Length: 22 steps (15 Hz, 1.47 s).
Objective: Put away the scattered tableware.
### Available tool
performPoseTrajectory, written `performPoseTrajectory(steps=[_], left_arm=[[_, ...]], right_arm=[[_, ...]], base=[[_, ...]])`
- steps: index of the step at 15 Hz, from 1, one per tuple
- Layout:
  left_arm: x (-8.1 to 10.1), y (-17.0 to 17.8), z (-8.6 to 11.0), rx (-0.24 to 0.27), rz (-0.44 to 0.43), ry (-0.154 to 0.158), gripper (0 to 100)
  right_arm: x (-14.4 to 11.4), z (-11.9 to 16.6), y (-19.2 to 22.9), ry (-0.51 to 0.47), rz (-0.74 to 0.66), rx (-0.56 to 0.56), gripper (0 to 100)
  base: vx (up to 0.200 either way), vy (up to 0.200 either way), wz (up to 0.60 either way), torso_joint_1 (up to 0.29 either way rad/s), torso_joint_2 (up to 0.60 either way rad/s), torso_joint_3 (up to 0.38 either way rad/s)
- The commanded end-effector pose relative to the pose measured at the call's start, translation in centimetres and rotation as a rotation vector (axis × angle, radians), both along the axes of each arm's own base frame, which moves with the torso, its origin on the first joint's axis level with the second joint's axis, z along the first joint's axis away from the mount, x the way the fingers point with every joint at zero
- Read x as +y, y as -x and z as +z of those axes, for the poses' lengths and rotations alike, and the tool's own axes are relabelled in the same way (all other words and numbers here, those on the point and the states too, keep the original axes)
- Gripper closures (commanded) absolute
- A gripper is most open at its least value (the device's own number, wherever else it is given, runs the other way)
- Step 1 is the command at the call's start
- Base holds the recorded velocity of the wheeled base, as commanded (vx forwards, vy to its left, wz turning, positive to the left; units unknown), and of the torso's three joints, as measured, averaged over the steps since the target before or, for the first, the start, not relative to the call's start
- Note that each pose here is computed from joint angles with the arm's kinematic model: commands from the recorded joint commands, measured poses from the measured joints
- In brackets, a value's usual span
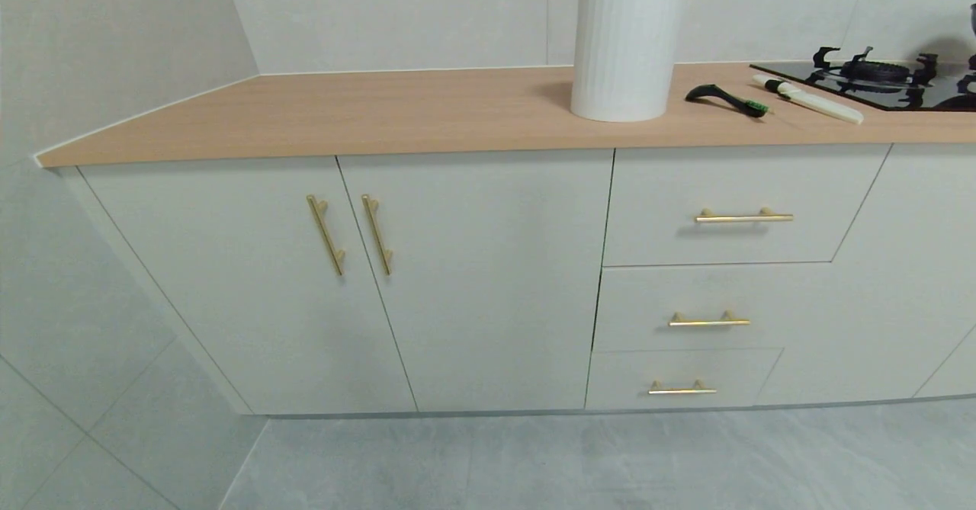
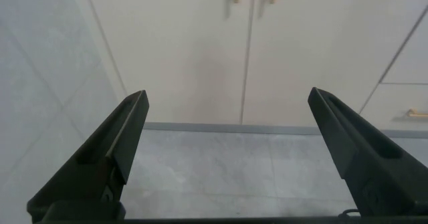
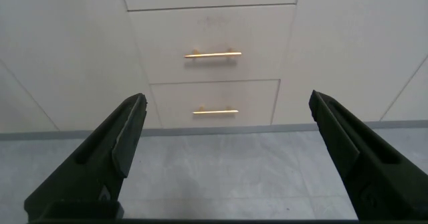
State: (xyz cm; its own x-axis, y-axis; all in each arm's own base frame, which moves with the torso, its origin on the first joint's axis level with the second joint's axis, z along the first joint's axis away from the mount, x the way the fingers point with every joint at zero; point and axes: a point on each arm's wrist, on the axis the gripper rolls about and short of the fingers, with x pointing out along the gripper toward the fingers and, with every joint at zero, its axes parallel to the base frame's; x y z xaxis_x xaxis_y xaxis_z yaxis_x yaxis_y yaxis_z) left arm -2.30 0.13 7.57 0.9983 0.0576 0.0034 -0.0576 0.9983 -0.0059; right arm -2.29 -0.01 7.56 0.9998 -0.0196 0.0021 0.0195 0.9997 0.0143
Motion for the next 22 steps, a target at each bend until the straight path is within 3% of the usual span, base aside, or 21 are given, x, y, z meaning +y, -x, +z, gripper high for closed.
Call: performPoseTrajectory(steps=[1, 9, 12, 22], left_arm=[[0.0, -0.01, -0.01, 0.002, 0.001, 0.0, 0], [0.0, -0.01, -0.01, 0.002, 0.001, 0.005, 0], [0.0, -0.01, 0.01, 0.0, 0.001, 0.0, 0], [0.0, -0.01, -0.01, 0.001, 0.001, 0.007, 0]], right_arm=[[0.0, 0.01, -0.02, 0.0, 0.0, 0.002, 0], [0.0, 0.01, -0.02, 0.0, 0.0, 0.002, 0], [0.0, 0.01, -0.02, 0.0, 0.0, 0.002, 0], [0.01, 0.01, -0.02, 0.017, 0.003, 0.002, 0]], base=[[0.0, 0.0, 0.0, 0.0, 0.0, 0.0], [0.0, 0.0, 0.0, 0.0, 0.0, 0.0], [0.2, 0.0, 0.0, -0.006, 0.0, 0.007], [0.0, 0.0, 0.0, 0.0, 0.0, 0.0]])
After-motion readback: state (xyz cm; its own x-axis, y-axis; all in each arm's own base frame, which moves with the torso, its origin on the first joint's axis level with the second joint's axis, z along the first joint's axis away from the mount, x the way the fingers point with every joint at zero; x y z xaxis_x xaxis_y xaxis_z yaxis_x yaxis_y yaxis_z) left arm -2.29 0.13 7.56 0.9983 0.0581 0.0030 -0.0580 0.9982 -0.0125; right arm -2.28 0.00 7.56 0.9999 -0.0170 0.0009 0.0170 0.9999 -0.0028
